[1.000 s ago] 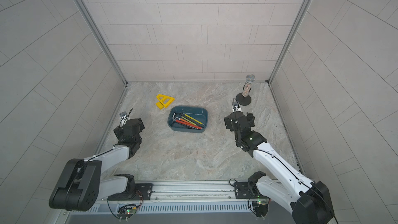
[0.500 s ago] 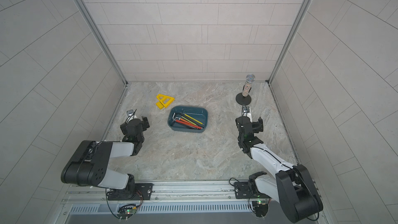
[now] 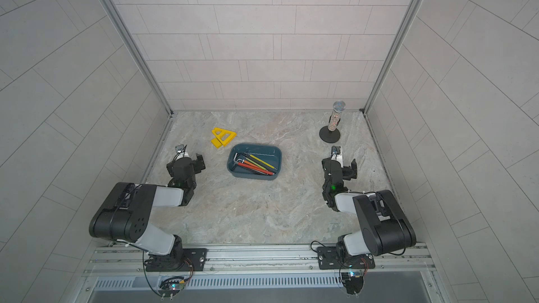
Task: Put the hex key on the desktop into the storage box
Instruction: Reset both arms
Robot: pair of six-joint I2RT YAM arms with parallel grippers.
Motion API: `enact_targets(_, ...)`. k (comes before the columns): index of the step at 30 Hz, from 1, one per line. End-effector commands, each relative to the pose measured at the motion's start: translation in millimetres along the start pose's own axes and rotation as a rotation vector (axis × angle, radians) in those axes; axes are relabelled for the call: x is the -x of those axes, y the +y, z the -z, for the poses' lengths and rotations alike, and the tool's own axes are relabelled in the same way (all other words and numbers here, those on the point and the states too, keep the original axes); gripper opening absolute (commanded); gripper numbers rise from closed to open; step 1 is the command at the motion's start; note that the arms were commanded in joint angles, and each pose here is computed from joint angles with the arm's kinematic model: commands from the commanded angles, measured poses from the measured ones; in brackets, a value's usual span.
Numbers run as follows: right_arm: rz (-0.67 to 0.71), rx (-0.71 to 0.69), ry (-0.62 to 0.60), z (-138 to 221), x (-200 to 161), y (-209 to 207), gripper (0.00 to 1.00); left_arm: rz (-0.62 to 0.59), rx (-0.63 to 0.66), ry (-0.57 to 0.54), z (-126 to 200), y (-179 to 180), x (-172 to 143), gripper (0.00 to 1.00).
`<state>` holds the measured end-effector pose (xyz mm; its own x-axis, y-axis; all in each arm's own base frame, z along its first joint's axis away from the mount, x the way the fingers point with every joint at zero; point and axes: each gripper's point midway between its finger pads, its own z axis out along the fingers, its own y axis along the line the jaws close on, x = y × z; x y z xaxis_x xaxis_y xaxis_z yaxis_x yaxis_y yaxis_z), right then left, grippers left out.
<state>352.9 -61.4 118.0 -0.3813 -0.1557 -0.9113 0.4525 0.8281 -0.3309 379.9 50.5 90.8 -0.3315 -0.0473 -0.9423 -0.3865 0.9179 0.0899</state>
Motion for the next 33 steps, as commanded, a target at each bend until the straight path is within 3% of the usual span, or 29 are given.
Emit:
enact_targets(1,-0.040,-0.013,-0.043,1,12,-6,1.00,-0.002,-0.017,-0.012,2,-1,2,1.00)
enact_targets(10,-0.133,0.010,-0.156,25,11,-19,1.00,-0.001,0.013,-0.007,-3,2,3,1.00)
enact_targets(16,-0.204,0.093,-0.156,29,11,-10,1.00,0.000,0.013,-0.003,-2,2,2,1.00)
enact_targets(20,-0.279,0.139,-0.162,9,-1,-2,1.00,0.000,0.011,-0.004,-2,2,2,1.00)
enact_targets(22,-0.228,0.202,-0.162,-1,-2,19,1.00,0.000,0.012,-0.004,-2,2,2,1.00)
enact_targets(26,-0.188,0.213,-0.021,-16,-9,27,1.00,0.000,0.012,-0.003,-2,2,2,1.00)
enact_targets(33,-0.240,0.197,-0.080,-11,-10,16,1.00,0.001,0.010,-0.008,-2,2,2,1.00)
